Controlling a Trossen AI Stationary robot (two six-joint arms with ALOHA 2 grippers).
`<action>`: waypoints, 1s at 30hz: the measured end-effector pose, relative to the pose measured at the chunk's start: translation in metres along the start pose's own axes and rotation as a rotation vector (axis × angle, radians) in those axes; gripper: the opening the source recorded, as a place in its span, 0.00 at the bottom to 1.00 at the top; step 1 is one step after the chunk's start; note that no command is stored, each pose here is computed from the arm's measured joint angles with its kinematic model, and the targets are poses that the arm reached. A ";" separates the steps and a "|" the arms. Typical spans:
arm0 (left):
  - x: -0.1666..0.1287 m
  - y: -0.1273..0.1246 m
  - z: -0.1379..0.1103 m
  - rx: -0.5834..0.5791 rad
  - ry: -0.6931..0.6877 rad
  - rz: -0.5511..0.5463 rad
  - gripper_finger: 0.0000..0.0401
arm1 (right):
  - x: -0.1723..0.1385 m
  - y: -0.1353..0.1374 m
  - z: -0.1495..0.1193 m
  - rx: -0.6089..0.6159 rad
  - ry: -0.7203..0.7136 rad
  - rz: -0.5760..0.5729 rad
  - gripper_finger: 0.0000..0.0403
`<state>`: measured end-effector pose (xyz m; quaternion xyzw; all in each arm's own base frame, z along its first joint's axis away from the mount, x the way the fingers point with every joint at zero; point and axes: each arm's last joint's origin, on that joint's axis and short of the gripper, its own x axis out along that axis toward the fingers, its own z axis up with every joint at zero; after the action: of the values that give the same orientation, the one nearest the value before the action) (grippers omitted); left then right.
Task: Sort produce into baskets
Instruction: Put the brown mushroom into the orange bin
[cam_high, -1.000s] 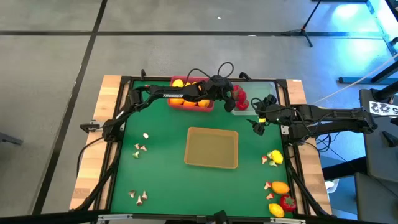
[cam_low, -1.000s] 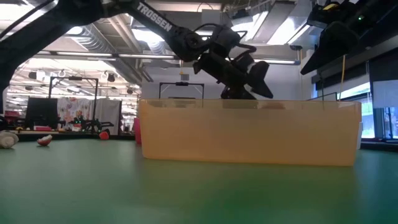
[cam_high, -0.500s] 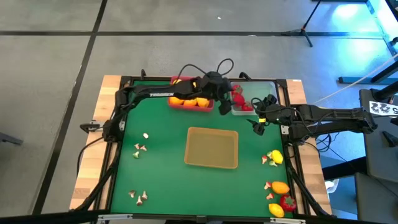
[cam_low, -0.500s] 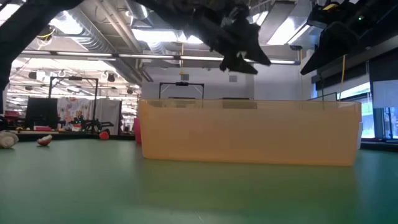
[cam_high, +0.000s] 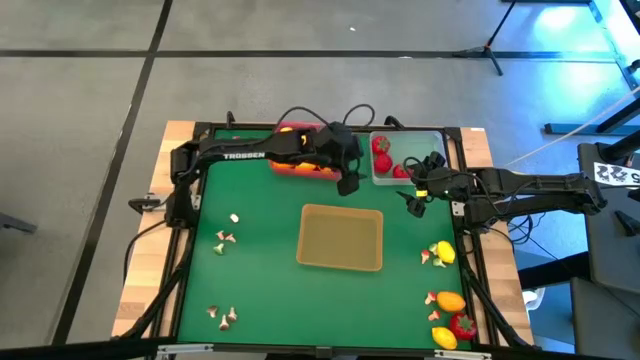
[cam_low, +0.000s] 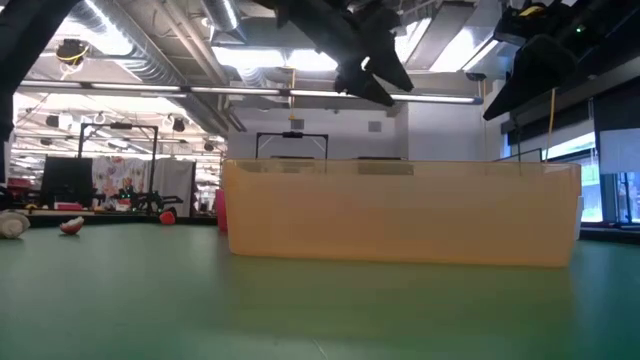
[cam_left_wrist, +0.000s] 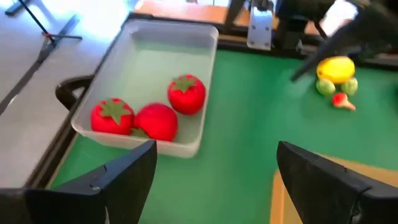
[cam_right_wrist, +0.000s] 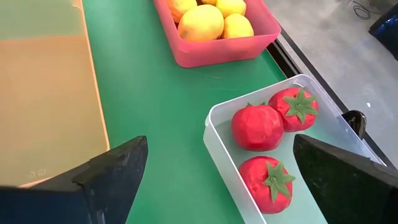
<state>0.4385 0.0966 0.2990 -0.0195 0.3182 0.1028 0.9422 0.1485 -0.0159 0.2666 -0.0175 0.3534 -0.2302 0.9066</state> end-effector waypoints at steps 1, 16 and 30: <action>-0.001 -0.004 -0.003 0.004 0.007 -0.004 0.81 | 0.000 0.000 0.000 0.000 0.000 0.000 0.99; -0.084 -0.038 -0.055 -0.054 -0.078 0.061 0.81 | 0.000 0.000 0.000 -0.002 0.004 0.000 0.99; -0.134 -0.054 -0.103 -0.109 -0.102 -0.003 0.81 | 0.000 0.001 -0.001 0.002 0.012 0.026 0.99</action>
<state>0.2845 0.0086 0.2965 -0.0661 0.2636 0.1193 0.9549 0.1481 -0.0151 0.2658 -0.0106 0.3590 -0.2190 0.9072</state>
